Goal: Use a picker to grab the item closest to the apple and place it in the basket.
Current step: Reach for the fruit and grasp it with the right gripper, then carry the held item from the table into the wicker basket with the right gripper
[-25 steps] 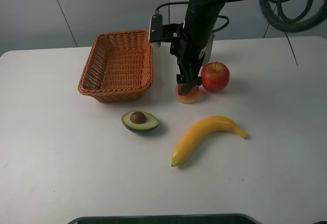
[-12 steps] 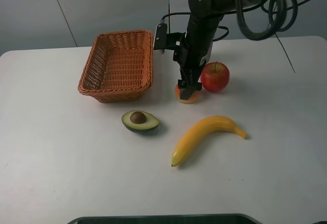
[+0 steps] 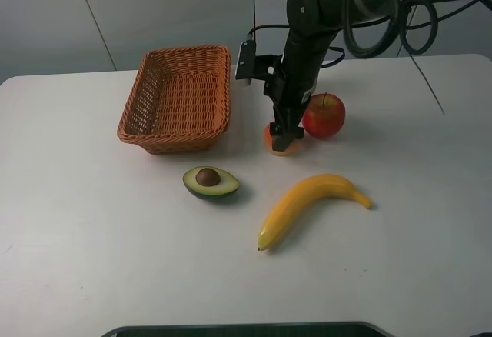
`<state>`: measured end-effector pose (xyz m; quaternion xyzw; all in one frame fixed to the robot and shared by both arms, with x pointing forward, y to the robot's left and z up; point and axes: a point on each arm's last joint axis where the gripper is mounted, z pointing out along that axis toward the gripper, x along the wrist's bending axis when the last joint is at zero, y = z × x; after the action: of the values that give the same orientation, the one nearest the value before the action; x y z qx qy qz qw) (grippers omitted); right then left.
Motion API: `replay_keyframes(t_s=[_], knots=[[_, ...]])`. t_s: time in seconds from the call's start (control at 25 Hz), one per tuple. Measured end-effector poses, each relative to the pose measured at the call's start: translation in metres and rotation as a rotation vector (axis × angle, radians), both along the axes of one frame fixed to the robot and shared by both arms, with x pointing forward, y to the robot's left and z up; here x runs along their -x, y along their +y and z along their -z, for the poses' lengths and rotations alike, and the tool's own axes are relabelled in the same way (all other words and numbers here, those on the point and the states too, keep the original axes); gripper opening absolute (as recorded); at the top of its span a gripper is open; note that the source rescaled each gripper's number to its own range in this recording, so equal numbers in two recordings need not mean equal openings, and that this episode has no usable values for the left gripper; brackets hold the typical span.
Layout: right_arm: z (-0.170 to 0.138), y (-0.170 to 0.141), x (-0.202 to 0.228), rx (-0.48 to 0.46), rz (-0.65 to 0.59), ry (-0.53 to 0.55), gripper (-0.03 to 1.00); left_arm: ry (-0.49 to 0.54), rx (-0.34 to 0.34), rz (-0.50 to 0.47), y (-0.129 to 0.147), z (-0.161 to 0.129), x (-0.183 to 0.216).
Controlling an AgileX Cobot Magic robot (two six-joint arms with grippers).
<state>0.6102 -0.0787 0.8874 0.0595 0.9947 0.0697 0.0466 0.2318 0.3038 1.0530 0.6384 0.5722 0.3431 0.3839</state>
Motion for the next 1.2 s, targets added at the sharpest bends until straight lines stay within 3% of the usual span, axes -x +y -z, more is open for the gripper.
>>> replay_keyframes(t_s=[0.72, 0.8, 0.88, 0.92, 0.96, 1.2], knots=[[0.025, -0.001, 0.001, 0.03, 0.0, 0.053, 0.97, 0.0, 0.002, -0.001, 0.0, 0.0, 0.0], [0.025, -0.001, 0.002, 0.031, 0.0, 0.054, 0.77, 0.0, 0.002, -0.001, 0.0, 0.0, 0.0], [0.025, -0.001, 0.002, 0.031, 0.0, 0.054, 0.38, 0.0, 0.002, -0.001, 0.0, 0.0, 0.0], [0.025, -0.001, 0.002, 0.031, 0.0, 0.055, 0.08, 0.0, 0.002, -0.001, 0.0, 0.0, 0.0], [0.025, -0.001, 0.002, 0.031, 0.0, 0.055, 0.0, 0.0, 0.002, -0.001, 0.0, 0.0, 0.0], [0.025, -0.001, 0.002, 0.031, 0.0, 0.055, 0.0, 0.0, 0.002, -0.001, 0.0, 0.0, 0.0]])
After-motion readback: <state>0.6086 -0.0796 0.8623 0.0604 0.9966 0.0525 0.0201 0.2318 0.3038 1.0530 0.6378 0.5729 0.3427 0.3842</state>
